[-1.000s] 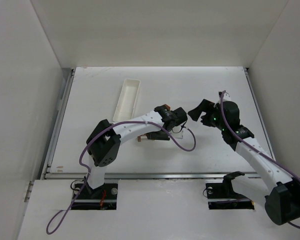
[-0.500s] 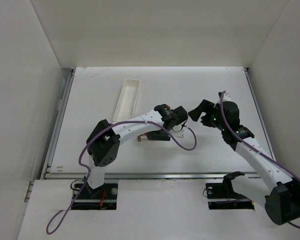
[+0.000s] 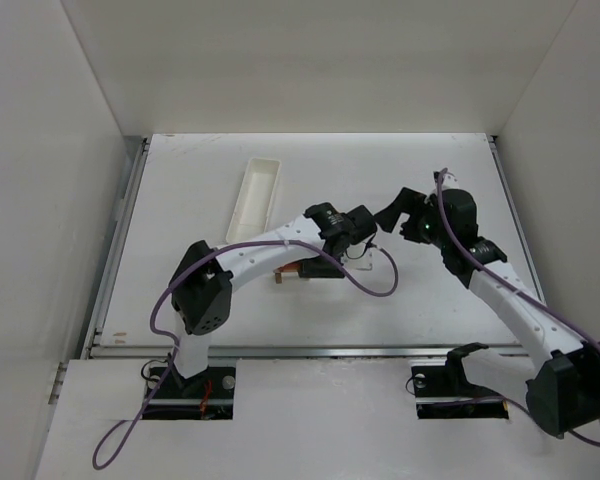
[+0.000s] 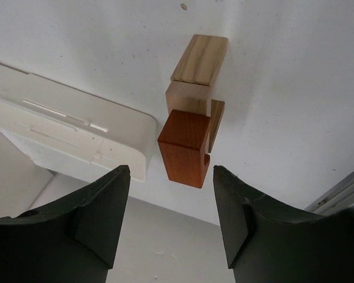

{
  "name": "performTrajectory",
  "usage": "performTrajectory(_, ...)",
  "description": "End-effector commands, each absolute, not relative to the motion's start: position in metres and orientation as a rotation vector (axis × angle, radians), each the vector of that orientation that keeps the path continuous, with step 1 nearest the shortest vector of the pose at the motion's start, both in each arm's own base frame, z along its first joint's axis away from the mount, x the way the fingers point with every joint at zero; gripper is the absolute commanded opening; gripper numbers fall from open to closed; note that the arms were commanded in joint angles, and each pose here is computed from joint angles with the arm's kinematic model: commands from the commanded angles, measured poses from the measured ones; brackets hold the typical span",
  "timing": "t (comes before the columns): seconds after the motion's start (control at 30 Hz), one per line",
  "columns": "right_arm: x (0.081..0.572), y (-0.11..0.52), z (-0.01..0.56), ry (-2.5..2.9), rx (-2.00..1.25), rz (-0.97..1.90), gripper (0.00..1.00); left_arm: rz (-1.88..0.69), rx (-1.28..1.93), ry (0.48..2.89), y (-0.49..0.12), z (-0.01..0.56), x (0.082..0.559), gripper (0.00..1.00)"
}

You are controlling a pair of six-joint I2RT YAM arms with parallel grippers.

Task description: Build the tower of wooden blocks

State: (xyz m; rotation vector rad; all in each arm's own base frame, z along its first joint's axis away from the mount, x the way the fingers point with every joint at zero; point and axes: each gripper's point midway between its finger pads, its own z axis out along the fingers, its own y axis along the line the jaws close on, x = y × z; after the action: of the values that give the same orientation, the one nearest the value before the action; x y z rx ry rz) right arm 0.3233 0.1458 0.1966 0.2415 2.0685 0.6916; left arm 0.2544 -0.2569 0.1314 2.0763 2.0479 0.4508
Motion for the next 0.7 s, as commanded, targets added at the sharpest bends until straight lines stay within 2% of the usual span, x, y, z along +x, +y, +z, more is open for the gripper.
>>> performTrajectory(0.0, 0.342, 0.146, 0.229, 2.029, 0.170, 0.655, 0.97, 0.322, 1.953, 2.006, -0.264, 0.183, 0.247, 0.56)
performTrajectory(0.07, 0.351, 0.147, 0.230, 2.037, 0.122, 0.622, 0.99, 0.278, 1.903, 1.993, -0.269, 0.197, 0.247, 0.56)
performTrajectory(0.13, 0.363, 0.147, 0.248, 2.012, 0.071, 0.625, 0.99, 0.215, 1.844, 1.998, -0.272, 0.212, 0.242, 0.56)
performTrajectory(0.27, 0.389, 0.150, 0.248, 2.093, -0.029, 0.587, 0.99, 0.062, 1.762, 1.978, -0.276, 0.240, 0.233, 0.56)
performTrajectory(0.5, 0.431, 0.162, 0.222, 2.188, -0.227, 0.577, 0.99, -0.014, 1.694, 2.050, -0.212, 0.235, 0.243, 0.56)
performTrajectory(0.53, 0.439, 0.162, 0.200, 2.239, -0.262, 0.555, 0.99, -0.018, 1.688, 2.070, -0.203, 0.227, 0.245, 0.56)
performTrajectory(0.67, 0.452, 0.172, 0.166, 2.285, -0.448, 0.493, 0.99, -0.139, 1.344, 2.049, -0.178, 0.248, 0.285, 0.54)
